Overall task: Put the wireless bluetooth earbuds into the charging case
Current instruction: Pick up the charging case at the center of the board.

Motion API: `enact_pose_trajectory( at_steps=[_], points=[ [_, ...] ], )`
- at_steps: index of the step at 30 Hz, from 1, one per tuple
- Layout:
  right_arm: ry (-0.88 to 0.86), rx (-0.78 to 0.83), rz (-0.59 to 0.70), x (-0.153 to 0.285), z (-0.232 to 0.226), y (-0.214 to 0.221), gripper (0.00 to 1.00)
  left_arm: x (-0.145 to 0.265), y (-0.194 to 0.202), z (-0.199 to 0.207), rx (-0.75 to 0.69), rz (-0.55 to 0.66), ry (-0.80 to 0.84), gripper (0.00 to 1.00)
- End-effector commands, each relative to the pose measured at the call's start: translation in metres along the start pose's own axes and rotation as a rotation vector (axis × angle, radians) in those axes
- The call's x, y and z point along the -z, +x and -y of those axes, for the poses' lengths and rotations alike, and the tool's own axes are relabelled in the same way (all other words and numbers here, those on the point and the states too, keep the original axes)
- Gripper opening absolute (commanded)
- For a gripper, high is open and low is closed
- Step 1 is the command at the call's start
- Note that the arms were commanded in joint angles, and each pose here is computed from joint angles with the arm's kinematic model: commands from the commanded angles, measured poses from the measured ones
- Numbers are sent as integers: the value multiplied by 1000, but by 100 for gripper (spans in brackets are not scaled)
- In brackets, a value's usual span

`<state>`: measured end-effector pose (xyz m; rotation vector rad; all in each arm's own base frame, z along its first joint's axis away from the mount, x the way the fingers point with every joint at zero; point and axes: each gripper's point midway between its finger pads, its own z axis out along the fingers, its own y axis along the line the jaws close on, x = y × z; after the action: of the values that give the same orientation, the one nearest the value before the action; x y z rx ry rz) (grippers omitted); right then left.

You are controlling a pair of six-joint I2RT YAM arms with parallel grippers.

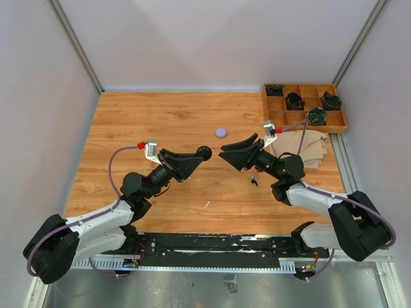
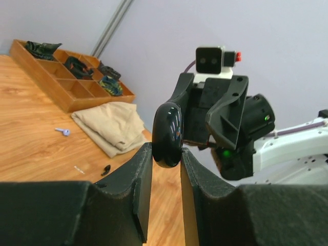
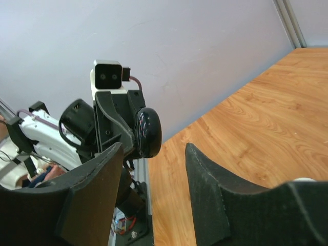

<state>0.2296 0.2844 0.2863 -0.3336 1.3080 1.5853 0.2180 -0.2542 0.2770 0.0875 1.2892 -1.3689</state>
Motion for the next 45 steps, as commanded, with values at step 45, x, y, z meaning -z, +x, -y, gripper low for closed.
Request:
enact_pose_trajectory(
  at_steps=[45],
  points=[
    [-218, 476, -786, 12, -24, 58, 31, 3, 49, 14, -588, -604, 283, 0]
  ],
)
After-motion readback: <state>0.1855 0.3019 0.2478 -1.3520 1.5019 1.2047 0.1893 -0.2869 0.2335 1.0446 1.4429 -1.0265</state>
